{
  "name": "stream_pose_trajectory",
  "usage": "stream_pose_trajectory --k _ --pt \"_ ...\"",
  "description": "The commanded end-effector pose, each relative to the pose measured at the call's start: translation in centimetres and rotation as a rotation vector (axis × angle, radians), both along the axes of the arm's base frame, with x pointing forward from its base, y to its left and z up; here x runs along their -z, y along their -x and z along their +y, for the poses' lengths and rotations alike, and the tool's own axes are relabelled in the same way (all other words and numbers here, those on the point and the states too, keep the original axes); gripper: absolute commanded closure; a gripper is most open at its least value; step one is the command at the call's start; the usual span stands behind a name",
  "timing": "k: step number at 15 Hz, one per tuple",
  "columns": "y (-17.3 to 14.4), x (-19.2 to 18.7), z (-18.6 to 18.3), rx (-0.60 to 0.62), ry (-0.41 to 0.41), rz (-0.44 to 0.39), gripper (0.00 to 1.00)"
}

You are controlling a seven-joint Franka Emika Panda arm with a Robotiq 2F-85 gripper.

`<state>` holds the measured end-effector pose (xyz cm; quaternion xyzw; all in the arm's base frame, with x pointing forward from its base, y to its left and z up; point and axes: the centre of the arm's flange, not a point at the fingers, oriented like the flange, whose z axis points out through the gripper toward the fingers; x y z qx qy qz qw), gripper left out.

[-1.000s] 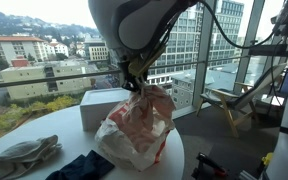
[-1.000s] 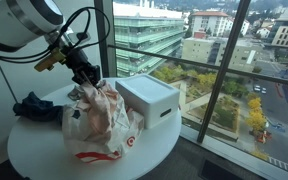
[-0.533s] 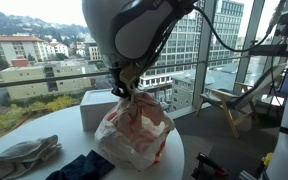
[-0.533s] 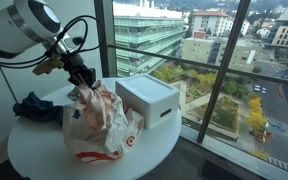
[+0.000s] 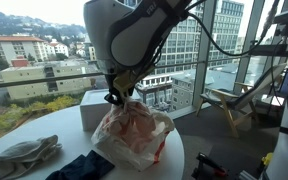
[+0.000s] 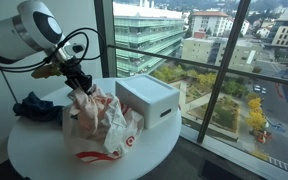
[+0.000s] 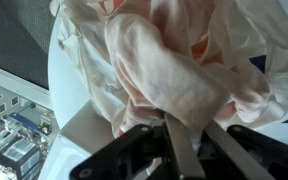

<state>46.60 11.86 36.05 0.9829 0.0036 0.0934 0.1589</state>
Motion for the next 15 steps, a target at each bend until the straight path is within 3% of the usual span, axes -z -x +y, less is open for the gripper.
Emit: stream_pose_trajectory --k 1,6,8,12,15 --pt "0.1 1.8 -0.5 0.051 -0.065 0.058 0.95" --pt "0.4 4.8 -0.8 0.131 -0.173 0.133 0.97" --pt "-0.2 5.6 -1.2 0.145 -0.184 0.089 0.97" --pt "-3.0 6.6 -3.7 0.108 -0.156 -0.074 0.95" --pt "-4.3 7.3 -6.2 0.108 -0.137 -0.112 0.95"
